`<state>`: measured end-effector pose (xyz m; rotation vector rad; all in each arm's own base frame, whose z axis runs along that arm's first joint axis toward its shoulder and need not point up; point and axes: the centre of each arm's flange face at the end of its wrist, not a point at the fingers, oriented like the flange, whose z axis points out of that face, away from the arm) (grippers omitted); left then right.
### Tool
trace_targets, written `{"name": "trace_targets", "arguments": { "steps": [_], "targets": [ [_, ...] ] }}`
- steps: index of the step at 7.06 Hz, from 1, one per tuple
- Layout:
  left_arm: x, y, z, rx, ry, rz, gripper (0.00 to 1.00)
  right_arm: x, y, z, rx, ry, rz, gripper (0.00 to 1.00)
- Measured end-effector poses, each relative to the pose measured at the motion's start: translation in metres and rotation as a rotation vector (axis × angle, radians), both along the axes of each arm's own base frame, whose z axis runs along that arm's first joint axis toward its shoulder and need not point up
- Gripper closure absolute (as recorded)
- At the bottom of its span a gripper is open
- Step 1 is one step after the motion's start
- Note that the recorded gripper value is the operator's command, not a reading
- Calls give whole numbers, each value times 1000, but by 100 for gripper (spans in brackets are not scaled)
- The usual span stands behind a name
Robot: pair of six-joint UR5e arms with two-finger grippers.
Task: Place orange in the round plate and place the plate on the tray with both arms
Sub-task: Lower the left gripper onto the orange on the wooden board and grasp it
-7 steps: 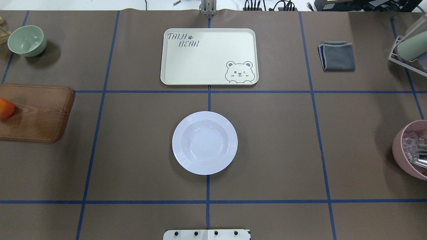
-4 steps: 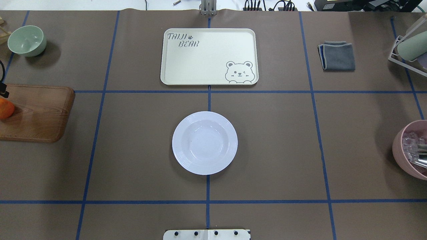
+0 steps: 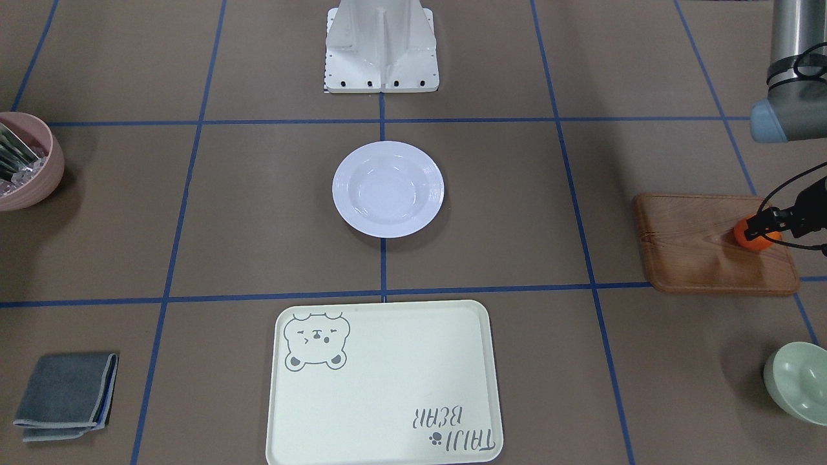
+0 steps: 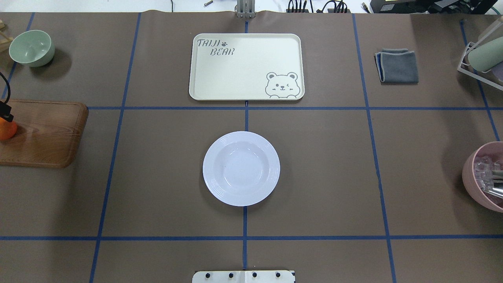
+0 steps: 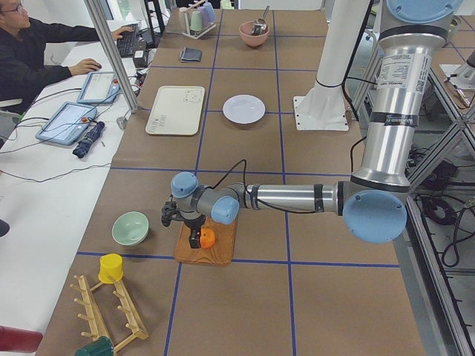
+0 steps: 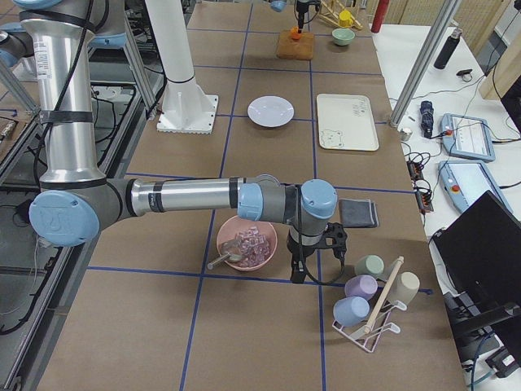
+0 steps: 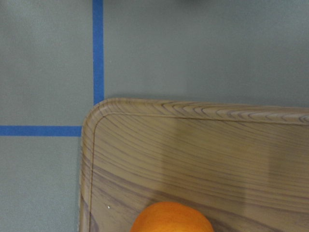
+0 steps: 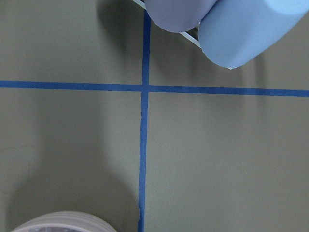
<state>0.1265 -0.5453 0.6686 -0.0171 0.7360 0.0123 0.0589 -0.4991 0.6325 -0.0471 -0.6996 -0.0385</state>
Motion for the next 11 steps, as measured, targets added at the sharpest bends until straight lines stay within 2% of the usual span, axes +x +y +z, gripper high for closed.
{"name": "trace_targets", "arguments": {
  "steps": [4, 5, 6, 7, 9, 10, 11],
  "targets": [
    [15, 7, 18, -33, -12, 30, 2, 0, -2, -3, 3, -2, 0, 0],
    [18, 8, 20, -37, -13, 36, 25, 0, -2, -3, 3, -4, 0, 0],
    [21, 9, 21, -40, -14, 42, 75, -1, -2, -3, 3, -4, 0, 0],
    [25, 11, 20, -43, -5, 51, 100, -1, -3, -3, 2, -5, 0, 0],
    [32, 14, 6, -63, 74, 76, 100, 0, -3, -4, 1, -5, 1, 0],
    [37, 12, -13, -65, 113, 84, 100, 0, -3, -4, 0, -6, 1, 0],
    [44, -3, -49, -76, 128, 80, 100, 0, -2, -4, -1, -6, 1, 0]
  ]
}}
